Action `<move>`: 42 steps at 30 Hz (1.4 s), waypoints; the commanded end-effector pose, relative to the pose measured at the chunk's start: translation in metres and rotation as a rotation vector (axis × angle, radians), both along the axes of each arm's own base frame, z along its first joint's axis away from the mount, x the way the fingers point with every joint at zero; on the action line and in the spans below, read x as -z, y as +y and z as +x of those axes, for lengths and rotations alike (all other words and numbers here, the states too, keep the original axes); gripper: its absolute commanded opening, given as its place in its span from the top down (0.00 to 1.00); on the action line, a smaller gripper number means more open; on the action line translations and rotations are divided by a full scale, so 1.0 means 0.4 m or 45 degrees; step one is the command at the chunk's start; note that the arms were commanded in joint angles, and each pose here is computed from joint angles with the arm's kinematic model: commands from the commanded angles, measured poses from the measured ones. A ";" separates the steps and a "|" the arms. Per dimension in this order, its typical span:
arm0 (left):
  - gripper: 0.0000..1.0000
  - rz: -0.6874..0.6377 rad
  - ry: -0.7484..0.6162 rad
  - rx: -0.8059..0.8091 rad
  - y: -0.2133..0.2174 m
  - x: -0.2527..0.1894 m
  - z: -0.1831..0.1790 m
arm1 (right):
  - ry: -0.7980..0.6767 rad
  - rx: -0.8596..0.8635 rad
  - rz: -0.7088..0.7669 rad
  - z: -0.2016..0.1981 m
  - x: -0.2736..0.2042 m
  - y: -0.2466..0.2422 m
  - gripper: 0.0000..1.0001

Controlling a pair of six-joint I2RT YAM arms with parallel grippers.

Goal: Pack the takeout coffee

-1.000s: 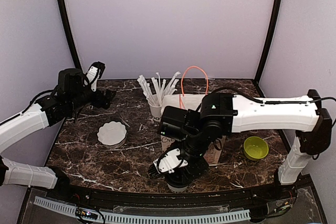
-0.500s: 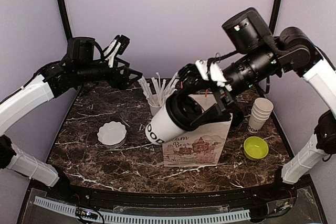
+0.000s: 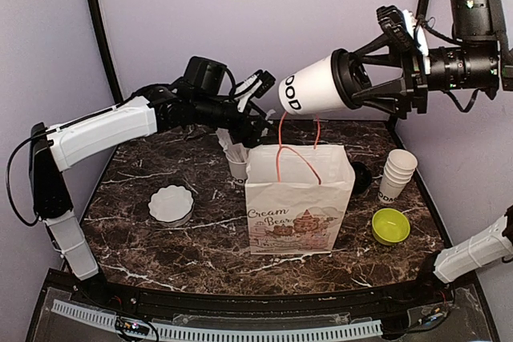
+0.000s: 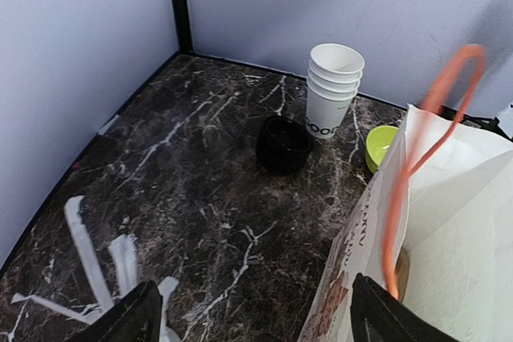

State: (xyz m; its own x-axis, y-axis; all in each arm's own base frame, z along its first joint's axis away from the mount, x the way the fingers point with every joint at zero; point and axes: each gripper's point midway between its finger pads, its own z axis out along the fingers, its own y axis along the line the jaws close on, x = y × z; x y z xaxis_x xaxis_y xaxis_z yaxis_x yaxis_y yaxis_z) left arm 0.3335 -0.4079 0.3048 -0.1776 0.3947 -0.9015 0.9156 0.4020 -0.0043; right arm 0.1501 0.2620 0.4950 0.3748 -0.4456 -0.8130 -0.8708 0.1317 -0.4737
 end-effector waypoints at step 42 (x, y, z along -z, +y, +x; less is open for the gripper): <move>0.92 0.076 0.019 0.248 -0.051 -0.030 -0.131 | 0.287 0.084 -0.301 0.081 0.299 -0.008 0.40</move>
